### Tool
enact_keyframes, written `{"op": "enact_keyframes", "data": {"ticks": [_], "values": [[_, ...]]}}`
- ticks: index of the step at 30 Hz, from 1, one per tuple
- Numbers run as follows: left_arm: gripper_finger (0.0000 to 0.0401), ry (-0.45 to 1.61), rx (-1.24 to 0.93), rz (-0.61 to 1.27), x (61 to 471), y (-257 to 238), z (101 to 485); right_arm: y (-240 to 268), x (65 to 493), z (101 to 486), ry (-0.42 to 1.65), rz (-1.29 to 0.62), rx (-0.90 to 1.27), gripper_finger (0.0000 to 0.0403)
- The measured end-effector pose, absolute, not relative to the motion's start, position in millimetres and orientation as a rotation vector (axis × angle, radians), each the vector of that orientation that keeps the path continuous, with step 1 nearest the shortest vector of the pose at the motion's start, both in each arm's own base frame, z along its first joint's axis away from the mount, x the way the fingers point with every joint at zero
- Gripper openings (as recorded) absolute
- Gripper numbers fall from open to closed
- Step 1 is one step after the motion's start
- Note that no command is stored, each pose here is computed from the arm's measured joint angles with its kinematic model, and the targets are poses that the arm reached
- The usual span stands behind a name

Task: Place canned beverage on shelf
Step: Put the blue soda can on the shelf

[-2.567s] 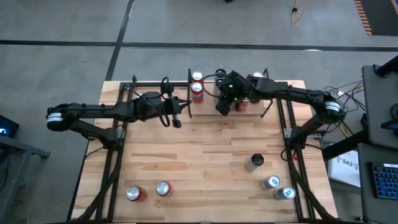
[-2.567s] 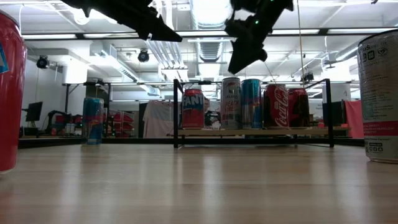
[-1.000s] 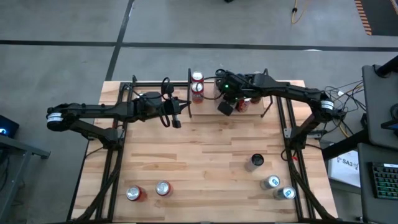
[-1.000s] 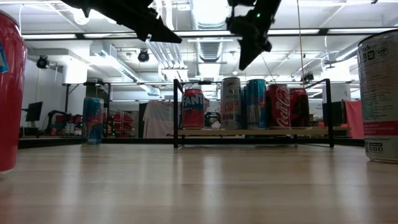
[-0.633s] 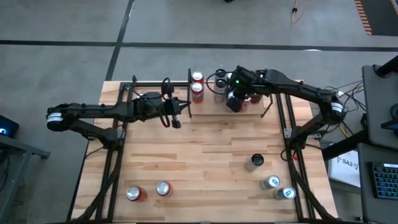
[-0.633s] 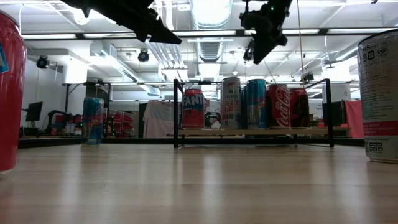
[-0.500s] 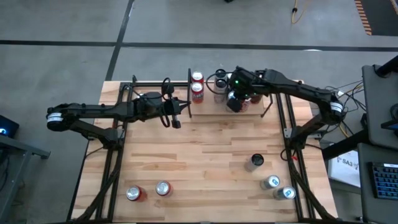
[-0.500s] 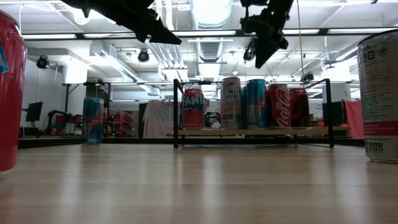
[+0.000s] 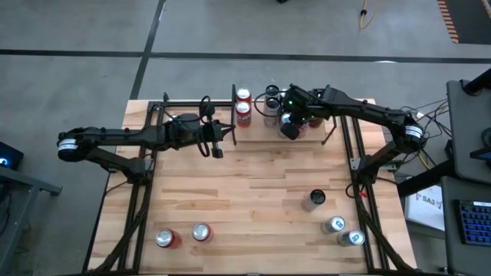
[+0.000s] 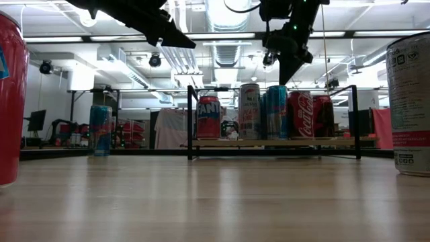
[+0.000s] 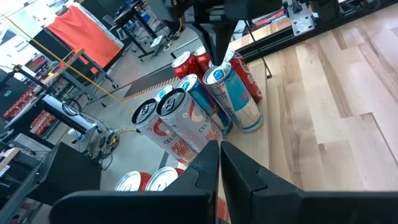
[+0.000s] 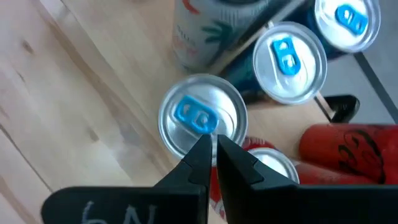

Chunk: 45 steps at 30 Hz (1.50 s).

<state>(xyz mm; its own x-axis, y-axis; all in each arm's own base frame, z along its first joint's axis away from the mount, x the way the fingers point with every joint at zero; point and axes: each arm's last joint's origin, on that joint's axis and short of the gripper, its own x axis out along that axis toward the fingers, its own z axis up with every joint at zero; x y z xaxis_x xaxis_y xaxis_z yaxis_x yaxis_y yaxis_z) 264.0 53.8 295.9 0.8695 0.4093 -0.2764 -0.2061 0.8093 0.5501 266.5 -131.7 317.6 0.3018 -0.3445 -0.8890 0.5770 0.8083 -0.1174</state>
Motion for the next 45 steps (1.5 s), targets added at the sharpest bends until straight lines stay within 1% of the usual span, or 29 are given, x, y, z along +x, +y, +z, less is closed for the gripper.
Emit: {"op": "enact_keyframes", "data": {"ticks": [5, 18, 22, 29, 35, 40, 45], "values": [[0.0, 0.399, 0.534, 0.339, 264.0, 53.9, 295.9, -132.9, 268.7, 317.7, 1.084, -0.612, 0.224, 0.0013], [0.0, 0.399, 0.534, 0.339, 264.0, 53.9, 295.9, -132.6, 267.4, 306.4, 1.113, -0.611, 0.219, 0.0013], [0.0, 0.399, 0.534, 0.338, 264.0, 53.8, 295.9, -133.2, 268.4, 306.6, 1.121, -0.574, 0.154, 0.0013], [0.0, 0.399, 0.534, 0.338, 264.0, 53.8, 295.9, -134.1, 267.8, 306.5, 1.151, -0.566, 0.057, 0.0013], [0.0, 0.399, 0.534, 0.338, 264.0, 53.9, 295.9, -134.3, 268.6, 309.5, 1.124, -0.575, 0.064, 0.0013], [0.0, 0.4, 0.539, 0.337, 264.0, 53.8, 295.9, -137.3, 274.9, 314.0, 1.033, -0.604, 0.083, 0.0013], [0.0, 0.4, 0.539, 0.337, 264.0, 53.8, 295.9, -138.8, 281.0, 312.3, 0.992, -0.603, 0.11, 0.0013]]}}
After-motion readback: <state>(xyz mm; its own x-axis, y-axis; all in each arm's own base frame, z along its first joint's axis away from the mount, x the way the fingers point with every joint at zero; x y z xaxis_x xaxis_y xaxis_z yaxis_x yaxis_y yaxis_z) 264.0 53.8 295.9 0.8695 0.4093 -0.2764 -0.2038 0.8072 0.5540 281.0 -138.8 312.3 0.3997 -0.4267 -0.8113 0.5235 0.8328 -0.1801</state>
